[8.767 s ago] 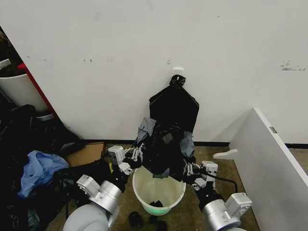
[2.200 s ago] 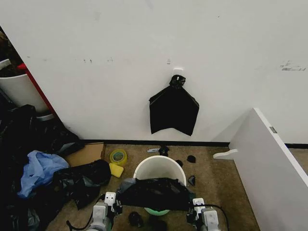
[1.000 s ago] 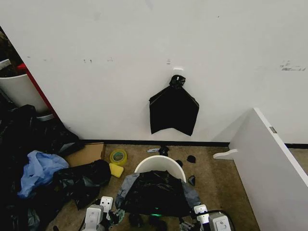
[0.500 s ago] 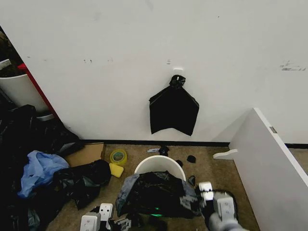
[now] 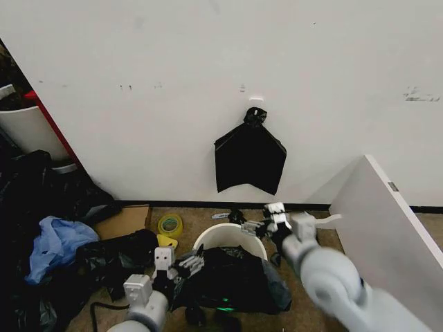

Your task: Place the garbage bag over the trash bin.

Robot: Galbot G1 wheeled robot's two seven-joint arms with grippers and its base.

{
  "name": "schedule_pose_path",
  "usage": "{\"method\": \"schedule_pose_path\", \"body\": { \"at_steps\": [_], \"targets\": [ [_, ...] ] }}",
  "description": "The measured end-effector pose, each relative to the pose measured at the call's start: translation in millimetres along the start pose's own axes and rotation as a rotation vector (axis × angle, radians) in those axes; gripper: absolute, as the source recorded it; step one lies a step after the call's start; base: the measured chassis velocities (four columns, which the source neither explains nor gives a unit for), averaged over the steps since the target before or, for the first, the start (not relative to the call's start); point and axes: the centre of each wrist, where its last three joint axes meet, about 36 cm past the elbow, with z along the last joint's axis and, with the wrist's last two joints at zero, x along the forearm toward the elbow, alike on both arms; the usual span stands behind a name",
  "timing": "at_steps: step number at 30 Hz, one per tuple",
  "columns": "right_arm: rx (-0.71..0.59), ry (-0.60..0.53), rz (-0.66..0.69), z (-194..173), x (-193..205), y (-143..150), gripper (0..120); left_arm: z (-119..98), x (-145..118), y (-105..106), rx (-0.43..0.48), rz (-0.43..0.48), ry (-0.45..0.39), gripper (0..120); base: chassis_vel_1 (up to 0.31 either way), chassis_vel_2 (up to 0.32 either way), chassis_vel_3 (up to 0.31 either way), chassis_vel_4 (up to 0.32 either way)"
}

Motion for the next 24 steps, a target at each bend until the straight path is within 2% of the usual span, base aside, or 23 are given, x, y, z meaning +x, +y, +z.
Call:
{"method": "schedule_pose_path", "body": {
  "at_steps": [3, 4, 7, 10, 14, 18, 22, 24],
  "targets": [
    [0.072, 0.022, -0.052, -3.3, -36.2, -17.2, 100, -15.9, -5.5, -0.2, 0.038, -0.010, -0.036, 100, 0.000, 0.000, 0.000, 0.000],
    [0.072, 0.022, -0.052, -3.3, -36.2, -17.2, 100, -15.9, -5.5, -0.2, 0.038, -0.010, -0.036, 100, 0.000, 0.000, 0.000, 0.000],
    [0.139, 0.059, -0.119, 1.8, -64.3, -33.2, 100, -33.7, -15.3, 1.8, 0.093, -0.058, -0.060, 100, 0.000, 0.000, 0.000, 0.000],
    [0.197, 0.102, -0.201, 12.0, -79.3, -43.0, 100, -48.3, -25.8, 8.8, 0.131, -0.106, -0.071, 100, 0.000, 0.000, 0.000, 0.000],
    [0.269, 0.158, -0.245, 22.6, -88.4, -54.9, 99, -57.3, -33.8, 17.1, 0.140, -0.137, -0.104, 100, 0.000, 0.000, 0.000, 0.000],
    [0.286, 0.182, -0.233, 28.2, -94.4, -59.7, 89, -69.0, -39.3, 24.8, 0.188, -0.173, -0.142, 100, 0.000, 0.000, 0.000, 0.000],
    [0.291, 0.194, -0.224, 33.7, -94.6, -60.9, 72, -69.8, -47.8, 40.7, 0.193, -0.249, -0.148, 100, 0.000, 0.000, 0.000, 0.000],
    [0.292, 0.196, -0.225, 35.3, -93.5, -60.4, 69, -69.8, -48.7, 43.5, 0.192, -0.262, -0.148, 100, 0.000, 0.000, 0.000, 0.000]
  ]
}}
